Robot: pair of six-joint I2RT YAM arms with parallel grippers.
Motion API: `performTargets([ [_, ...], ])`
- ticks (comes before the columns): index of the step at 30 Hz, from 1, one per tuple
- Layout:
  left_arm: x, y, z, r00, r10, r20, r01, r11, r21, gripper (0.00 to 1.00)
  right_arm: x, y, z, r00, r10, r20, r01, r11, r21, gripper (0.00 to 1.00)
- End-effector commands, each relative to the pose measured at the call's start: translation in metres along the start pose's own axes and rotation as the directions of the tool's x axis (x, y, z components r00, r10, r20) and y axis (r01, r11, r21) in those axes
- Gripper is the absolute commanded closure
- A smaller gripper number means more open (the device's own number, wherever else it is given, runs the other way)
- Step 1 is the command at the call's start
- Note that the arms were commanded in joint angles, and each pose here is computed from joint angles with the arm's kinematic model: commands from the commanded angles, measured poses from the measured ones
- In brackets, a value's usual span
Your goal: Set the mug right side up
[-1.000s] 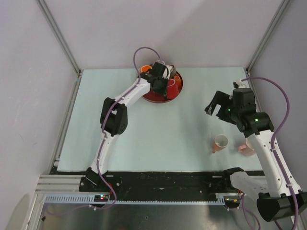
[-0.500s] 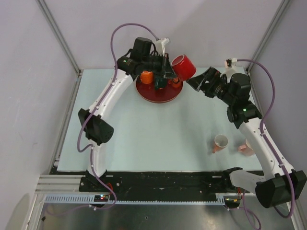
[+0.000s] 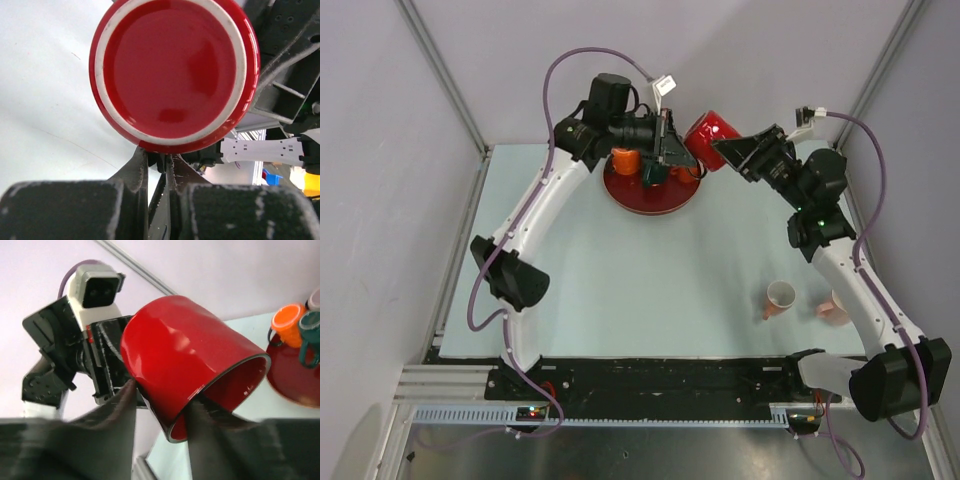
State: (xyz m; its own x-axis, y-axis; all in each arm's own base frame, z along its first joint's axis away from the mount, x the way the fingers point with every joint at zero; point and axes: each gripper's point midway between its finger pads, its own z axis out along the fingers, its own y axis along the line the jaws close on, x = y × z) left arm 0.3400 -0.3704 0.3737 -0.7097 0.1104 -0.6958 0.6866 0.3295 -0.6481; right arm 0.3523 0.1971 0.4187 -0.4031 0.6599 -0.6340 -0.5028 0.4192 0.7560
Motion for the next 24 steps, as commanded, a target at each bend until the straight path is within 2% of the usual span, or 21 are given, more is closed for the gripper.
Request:
performTargets([
  [1,0.0,-0.051,-0.014,0.997,0.079,0.009,-0.079,0.988,0.135,1.0,-0.014,0.035,0.005,0.998,-0.027,0.06,0.035,0.99,-0.135,0.79],
  [2,0.0,-0.045,-0.014,0.997,0.079,0.008,-0.079,0.989,0.122,1.0,-0.016,0.033,0.004,0.997,-0.032,0.069,0.04,0.992,-0.117,0.89],
  [3,0.003,-0.037,-0.012,0.996,0.084,0.004,-0.084,0.991,0.107,0.95,-0.016,0.025,0.002,0.997,-0.035,0.07,0.04,0.997,-0.072,0.95],
  [4,0.002,-0.027,-0.014,0.996,0.089,0.011,-0.089,0.993,0.073,0.8,-0.016,0.018,0.0,0.997,-0.041,0.07,0.043,0.999,-0.026,0.97],
  [5,0.006,-0.013,-0.015,0.996,0.095,0.005,-0.095,0.995,0.035,0.53,-0.015,0.008,-0.003,0.996,-0.059,0.063,0.057,0.998,0.034,0.99],
  [6,0.005,0.002,-0.019,0.994,0.104,0.015,-0.104,0.994,-0.02,0.33,-0.012,0.0,-0.006,0.996,-0.072,0.051,0.067,0.994,0.084,0.99],
  [7,0.008,0.021,-0.023,0.993,0.115,0.016,-0.113,0.99,-0.087,0.17,-0.006,-0.012,-0.01,0.996,-0.089,0.023,0.084,0.985,0.151,1.0],
  [8,0.008,0.038,-0.032,0.991,0.136,0.019,-0.132,0.981,-0.144,0.09,0.004,-0.024,-0.015,0.995,-0.095,-0.013,0.095,0.971,0.22,1.0],
  [11,0.011,0.098,-0.067,0.983,0.185,0.016,-0.163,0.901,-0.401,0.01,0.033,-0.052,-0.029,0.977,-0.144,-0.157,0.195,0.903,0.384,1.0],
  [14,0.013,0.147,-0.116,0.966,0.257,-0.035,-0.217,0.726,-0.653,0.01,0.087,-0.067,-0.046,0.911,-0.147,-0.385,0.33,0.821,0.466,1.0],
  [15,0.015,0.162,-0.133,0.963,0.262,-0.058,-0.223,0.662,-0.716,0.0,0.109,-0.065,-0.048,0.873,-0.145,-0.466,0.377,0.807,0.455,1.0],
  [17,0.022,0.18,-0.156,0.963,0.254,-0.09,-0.227,0.58,-0.783,0.0,0.153,-0.068,-0.059,0.771,-0.111,-0.627,0.465,0.77,0.437,1.0],
  [21,0.035,0.205,-0.186,0.973,0.207,-0.105,-0.197,0.493,-0.848,0.0,0.224,-0.076,-0.09,0.529,-0.005,-0.849,0.637,0.663,0.393,1.0],
  [24,0.038,0.213,-0.197,0.975,0.193,-0.109,-0.188,0.46,-0.868,0.0,0.255,-0.086,-0.104,0.428,0.048,-0.903,0.704,0.609,0.366,1.0],
])
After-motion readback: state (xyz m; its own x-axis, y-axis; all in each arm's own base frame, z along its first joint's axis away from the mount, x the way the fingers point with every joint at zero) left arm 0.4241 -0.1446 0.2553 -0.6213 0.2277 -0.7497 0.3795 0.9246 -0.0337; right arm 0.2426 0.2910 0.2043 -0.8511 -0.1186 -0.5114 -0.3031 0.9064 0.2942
